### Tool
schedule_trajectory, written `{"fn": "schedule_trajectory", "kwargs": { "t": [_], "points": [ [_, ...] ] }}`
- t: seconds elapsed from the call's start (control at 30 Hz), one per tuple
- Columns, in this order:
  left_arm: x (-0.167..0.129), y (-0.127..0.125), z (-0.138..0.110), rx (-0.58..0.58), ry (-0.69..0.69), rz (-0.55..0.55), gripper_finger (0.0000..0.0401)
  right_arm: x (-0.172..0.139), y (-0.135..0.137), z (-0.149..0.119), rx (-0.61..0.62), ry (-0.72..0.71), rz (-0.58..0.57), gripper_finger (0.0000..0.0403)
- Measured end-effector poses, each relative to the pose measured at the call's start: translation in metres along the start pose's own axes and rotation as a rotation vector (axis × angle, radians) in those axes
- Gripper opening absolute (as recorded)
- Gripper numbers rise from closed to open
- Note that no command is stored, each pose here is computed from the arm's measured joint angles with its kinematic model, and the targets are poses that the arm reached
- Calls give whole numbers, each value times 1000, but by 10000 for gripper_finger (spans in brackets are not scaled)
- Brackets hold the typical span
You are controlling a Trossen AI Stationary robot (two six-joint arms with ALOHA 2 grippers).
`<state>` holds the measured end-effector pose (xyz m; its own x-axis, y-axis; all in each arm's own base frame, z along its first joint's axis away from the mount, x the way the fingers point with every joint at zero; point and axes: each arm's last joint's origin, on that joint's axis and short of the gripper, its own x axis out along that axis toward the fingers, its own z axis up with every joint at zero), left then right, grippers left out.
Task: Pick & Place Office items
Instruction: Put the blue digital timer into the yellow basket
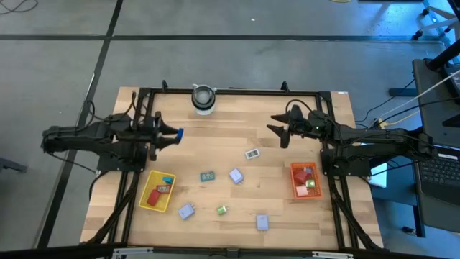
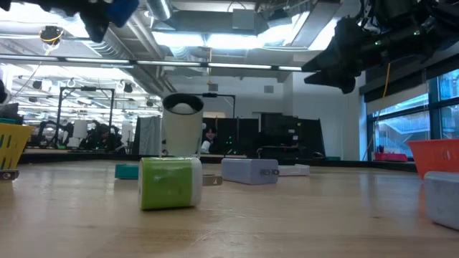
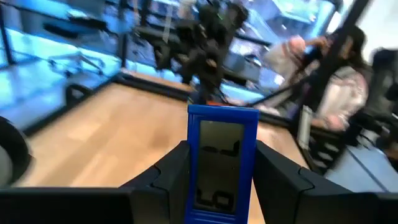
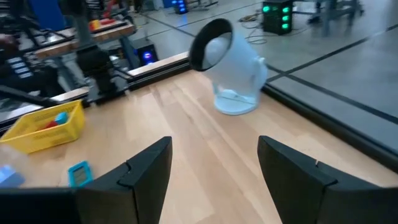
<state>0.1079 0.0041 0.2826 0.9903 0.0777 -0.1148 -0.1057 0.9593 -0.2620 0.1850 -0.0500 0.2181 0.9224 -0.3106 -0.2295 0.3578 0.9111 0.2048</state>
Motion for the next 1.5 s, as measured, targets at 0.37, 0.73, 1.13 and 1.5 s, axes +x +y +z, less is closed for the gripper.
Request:
{"fn": "schedule_trajectory", "kwargs": {
  "t": [0.37,0.73,1.13,1.5],
  "points": [
    [-14,-26,-27,-50,309,-340,142,0,1,0,55,7,28,240],
    [-16,-36,-56,-278,670,-254,142,0,1,0,71,6,24,240],
    [7,-57,-87,-288,946,-122,142,0,1,0,48,6,24,240],
    [17,-70,-104,-330,1068,-61,142,0,0,-2,39,22,20,240]
  ]
}}
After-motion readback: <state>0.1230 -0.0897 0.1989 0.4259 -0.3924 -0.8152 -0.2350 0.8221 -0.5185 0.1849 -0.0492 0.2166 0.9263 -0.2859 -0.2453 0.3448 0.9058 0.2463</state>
